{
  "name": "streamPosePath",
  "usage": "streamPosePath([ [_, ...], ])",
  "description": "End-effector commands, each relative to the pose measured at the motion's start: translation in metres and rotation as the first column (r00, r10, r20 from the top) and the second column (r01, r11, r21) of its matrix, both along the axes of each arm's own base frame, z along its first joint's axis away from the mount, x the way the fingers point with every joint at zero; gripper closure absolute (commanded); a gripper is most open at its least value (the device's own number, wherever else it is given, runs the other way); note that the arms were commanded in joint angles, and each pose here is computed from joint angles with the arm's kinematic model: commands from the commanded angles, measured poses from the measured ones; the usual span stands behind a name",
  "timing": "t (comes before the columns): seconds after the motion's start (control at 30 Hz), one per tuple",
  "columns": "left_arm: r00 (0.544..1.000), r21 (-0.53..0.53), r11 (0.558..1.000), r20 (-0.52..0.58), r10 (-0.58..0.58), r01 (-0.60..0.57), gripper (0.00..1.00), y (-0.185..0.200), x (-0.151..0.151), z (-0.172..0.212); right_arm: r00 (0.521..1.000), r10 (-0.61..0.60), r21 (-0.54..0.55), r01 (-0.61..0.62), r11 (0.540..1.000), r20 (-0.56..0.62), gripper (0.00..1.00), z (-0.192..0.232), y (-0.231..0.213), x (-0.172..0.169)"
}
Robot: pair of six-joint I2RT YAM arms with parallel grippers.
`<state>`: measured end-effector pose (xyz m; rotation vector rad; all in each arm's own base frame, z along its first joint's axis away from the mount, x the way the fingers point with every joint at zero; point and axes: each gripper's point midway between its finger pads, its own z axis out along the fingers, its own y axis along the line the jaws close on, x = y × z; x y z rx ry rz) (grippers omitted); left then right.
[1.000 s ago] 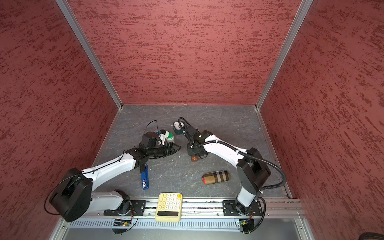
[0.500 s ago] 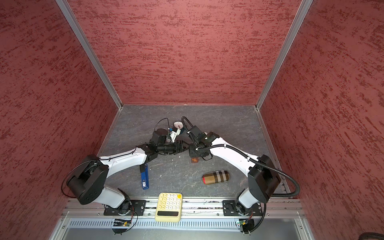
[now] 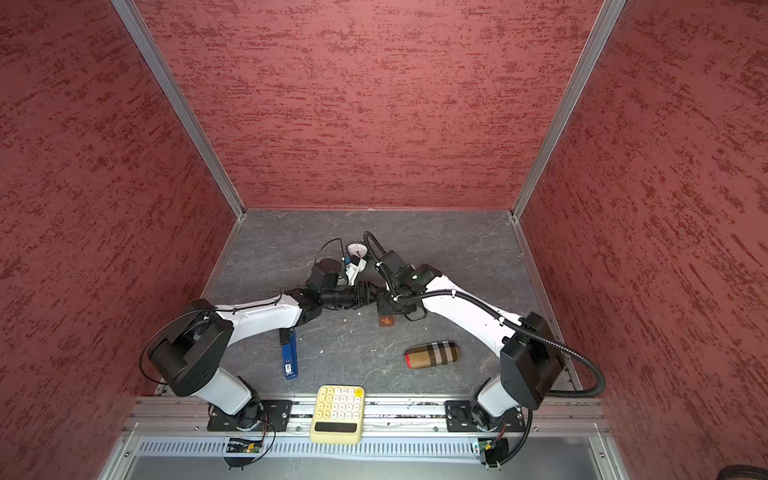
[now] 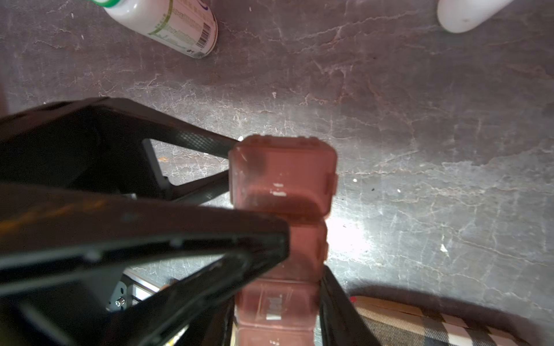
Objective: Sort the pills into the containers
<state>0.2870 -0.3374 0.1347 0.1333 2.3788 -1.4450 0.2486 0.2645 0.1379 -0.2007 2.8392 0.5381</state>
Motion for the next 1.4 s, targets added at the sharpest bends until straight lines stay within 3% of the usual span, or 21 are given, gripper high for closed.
streamPosePath([
  [0.0, 0.998, -0.04, 0.997, 0.005, -0.069, 0.069, 0.53, -0.014, -0.009, 0.009, 0.998, 0.019, 0.054, -0.022, 0.998, 0.056, 0.61, 0.015, 0.009, 0.005],
  [0.53, 0.988, -0.049, 0.99, -0.065, -0.139, 0.136, 0.57, -0.017, -0.025, -0.002, 0.998, 0.02, 0.029, -0.022, 0.999, 0.055, 0.61, 0.008, 0.009, 0.009],
  [0.83, 0.986, -0.046, 0.989, -0.077, -0.146, 0.143, 0.71, -0.017, -0.027, -0.006, 0.999, 0.019, 0.029, -0.02, 0.999, 0.05, 0.6, 0.006, 0.01, 0.011],
  [0.97, 0.988, -0.043, 0.99, -0.069, -0.138, 0.136, 0.8, -0.017, -0.025, -0.005, 0.999, 0.023, 0.035, -0.025, 0.999, 0.036, 0.54, 0.003, 0.011, 0.008],
  [1.17, 0.994, -0.034, 0.994, -0.043, -0.1, 0.099, 0.84, -0.013, -0.018, -0.002, 1.0, 0.014, 0.049, -0.015, 0.999, 0.021, 0.47, -0.002, 0.011, 0.006],
  [1.37, 0.996, -0.034, 0.996, -0.031, -0.083, 0.082, 0.85, -0.01, -0.014, -0.001, 1.0, 0.0, 0.076, -0.001, 0.997, 0.023, 0.5, 0.001, 0.01, 0.007],
])
